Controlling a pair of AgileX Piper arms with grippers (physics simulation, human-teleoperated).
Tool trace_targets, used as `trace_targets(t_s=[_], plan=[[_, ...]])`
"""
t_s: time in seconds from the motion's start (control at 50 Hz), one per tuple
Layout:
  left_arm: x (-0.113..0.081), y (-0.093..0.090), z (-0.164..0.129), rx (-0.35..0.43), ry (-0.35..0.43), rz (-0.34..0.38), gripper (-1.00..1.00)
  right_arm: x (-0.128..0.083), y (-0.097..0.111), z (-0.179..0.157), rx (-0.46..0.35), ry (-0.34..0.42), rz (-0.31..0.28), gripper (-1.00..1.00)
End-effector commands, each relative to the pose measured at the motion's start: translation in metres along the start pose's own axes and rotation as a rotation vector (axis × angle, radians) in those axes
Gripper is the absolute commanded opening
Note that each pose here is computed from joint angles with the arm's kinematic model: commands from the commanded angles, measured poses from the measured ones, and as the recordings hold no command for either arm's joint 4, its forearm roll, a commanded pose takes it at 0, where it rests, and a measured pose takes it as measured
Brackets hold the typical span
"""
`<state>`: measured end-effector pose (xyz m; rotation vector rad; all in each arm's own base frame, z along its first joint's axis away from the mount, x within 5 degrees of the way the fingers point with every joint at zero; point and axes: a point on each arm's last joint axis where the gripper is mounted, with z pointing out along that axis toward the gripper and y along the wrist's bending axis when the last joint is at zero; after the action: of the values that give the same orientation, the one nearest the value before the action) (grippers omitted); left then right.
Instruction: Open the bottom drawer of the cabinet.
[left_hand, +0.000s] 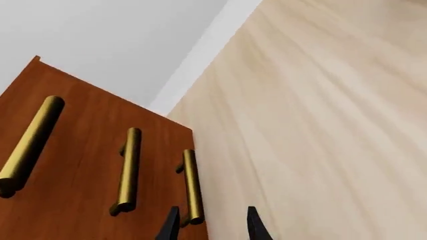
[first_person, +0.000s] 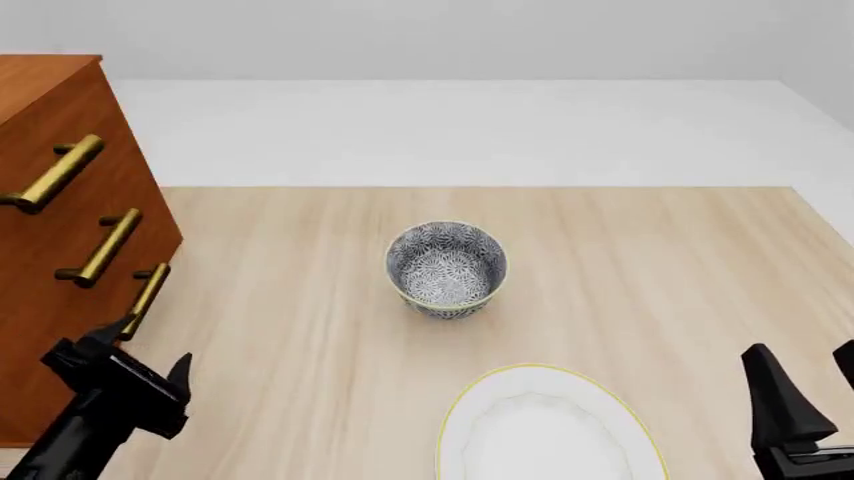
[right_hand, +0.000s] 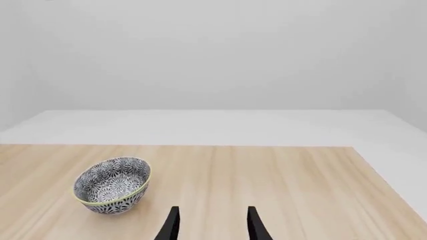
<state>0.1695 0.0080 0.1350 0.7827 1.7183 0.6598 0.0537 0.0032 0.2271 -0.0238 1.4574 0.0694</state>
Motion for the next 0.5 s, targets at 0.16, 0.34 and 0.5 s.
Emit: trace_targets(t_s=[0.16, 0.34, 0.5], plan=[[0.014, 0.001, 0.011, 0.001, 0.073, 0.104, 1.0, 0.001, 0.0, 0.0, 0.006, -0.001, 0.006, 1.0], [0.022, 0.002, 0.033, 0.007, 0.108, 0.128, 1.0, 0.001, -0.001, 0.0, 0.013, -0.003, 0.013, 1.0], [0.031, 0.002, 0.057, 0.009, 0.136, 0.153, 1.0, 0.002, -0.001, 0.0, 0.018, -0.003, 0.013, 1.0]])
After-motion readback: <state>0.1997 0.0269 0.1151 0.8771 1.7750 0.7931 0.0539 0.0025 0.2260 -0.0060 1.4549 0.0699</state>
